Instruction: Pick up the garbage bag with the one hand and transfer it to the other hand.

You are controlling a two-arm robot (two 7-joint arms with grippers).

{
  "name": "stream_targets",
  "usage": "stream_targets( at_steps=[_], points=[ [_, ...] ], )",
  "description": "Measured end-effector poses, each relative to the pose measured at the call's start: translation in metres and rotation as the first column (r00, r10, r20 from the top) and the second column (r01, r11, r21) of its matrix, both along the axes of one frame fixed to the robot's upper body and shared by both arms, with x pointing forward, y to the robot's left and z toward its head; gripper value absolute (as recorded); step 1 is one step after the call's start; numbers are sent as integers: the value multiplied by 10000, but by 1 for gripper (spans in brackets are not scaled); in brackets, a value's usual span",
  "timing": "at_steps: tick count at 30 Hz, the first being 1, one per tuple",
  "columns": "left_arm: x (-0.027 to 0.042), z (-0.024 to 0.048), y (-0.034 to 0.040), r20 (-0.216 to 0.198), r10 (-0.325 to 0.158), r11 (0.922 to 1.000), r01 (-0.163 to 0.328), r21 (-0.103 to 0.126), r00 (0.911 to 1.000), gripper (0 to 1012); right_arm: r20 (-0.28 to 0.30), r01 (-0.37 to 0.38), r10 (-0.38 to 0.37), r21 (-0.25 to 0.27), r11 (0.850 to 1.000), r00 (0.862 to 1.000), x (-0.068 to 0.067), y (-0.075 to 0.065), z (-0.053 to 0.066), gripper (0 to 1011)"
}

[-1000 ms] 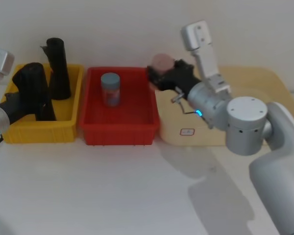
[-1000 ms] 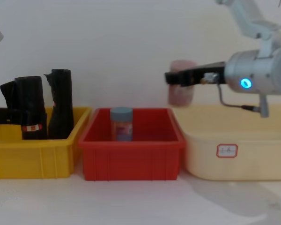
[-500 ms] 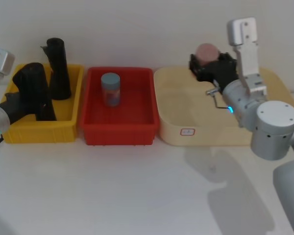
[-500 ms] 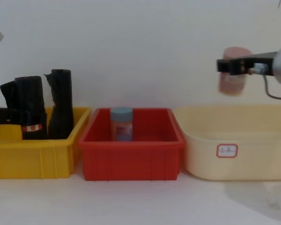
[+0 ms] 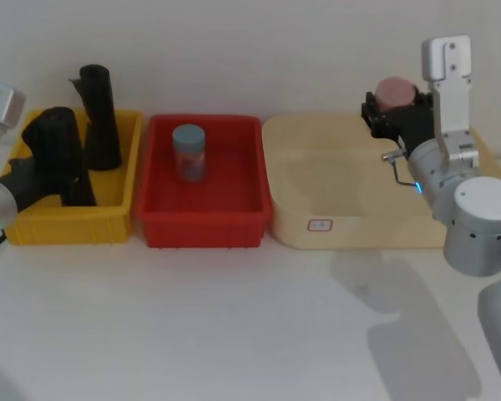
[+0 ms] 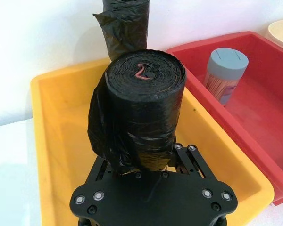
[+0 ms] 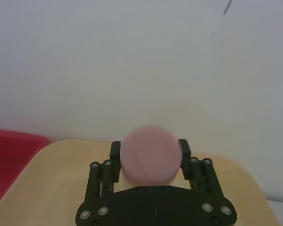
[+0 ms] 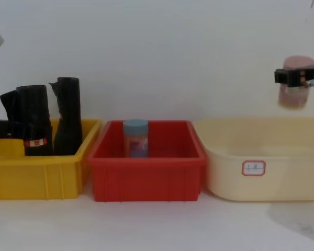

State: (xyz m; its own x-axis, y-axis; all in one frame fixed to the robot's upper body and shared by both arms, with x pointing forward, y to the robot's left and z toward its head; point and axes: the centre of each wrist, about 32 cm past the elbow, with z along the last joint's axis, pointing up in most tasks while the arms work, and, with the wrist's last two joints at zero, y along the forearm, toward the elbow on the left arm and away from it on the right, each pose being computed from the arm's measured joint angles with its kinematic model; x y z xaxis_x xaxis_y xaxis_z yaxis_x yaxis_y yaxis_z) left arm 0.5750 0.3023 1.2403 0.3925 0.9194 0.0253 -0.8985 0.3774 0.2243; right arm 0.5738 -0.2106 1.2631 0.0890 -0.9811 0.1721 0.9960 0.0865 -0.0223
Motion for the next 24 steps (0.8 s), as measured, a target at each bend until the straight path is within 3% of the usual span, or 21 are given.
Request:
stream_targets(
  at_steps=[11, 19, 24],
  points=[
    [0, 0, 0, 0, 0, 10000, 0, 0, 10000, 402, 100, 351, -350, -81, 9994, 9993, 24, -30, -13, 999],
    [15, 30, -7, 91, -95, 9999, 94, 68, 9999, 402, 128, 458, -457, -99, 9989, 9989, 31, -39, -19, 1001],
    [58, 147, -13, 438, -356, 9991, 346, 240, 9984, 402, 138, 497, -496, -107, 9987, 9987, 34, -43, -21, 1001]
  ],
)
